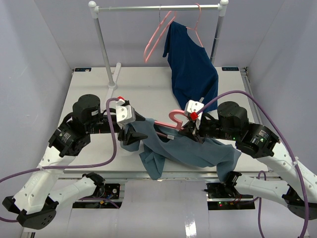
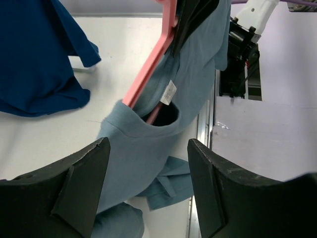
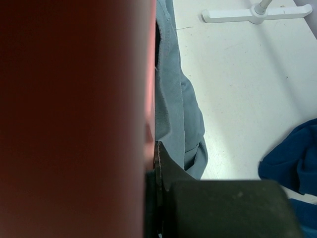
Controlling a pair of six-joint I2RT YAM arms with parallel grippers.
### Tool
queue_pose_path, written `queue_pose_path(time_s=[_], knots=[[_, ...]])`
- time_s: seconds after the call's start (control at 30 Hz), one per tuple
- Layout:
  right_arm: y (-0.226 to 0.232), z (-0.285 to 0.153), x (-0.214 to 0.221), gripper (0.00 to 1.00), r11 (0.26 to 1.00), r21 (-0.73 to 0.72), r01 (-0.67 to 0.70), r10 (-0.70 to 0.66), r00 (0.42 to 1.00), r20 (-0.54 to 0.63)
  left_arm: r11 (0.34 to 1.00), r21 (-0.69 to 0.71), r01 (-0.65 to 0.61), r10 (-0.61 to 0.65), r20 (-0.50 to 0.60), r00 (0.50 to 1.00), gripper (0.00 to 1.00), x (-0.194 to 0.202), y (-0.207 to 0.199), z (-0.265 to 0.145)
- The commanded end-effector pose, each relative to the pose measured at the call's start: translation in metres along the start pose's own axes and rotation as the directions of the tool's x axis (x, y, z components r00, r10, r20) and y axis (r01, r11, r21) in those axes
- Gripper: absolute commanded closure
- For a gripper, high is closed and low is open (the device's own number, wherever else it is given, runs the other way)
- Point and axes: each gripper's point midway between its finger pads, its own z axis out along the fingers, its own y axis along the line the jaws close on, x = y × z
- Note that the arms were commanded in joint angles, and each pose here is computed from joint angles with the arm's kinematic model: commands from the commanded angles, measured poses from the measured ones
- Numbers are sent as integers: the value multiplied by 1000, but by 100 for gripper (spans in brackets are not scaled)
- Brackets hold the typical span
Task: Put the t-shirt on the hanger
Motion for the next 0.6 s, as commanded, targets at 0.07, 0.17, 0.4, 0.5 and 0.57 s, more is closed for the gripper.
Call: queue_pose_path(time_s=[0.07, 0.17, 0.4, 0.5, 0.57], knots=[[9, -9, -29, 92, 997, -45, 54, -50, 994, 94, 999, -27, -43, 43, 12, 999, 25, -7, 10, 2], [8, -10, -30, 92, 998, -39, 56, -52, 994, 97, 1000, 13, -20, 20, -13, 1000, 26, 3, 8, 10], [9, -13, -42, 92, 997, -43, 63, -56, 988, 142, 984, 162, 79, -70, -59, 996, 42, 24, -8, 26], [9, -13, -46, 92, 997, -45, 64, -57, 986, 155, 977, 188, 102, -89, -76, 993, 55, 27, -11, 29], [10, -12, -48, 92, 996, -52, 69, -59, 984, 167, 971, 215, 104, -92, -65, 994, 63, 25, -14, 30]])
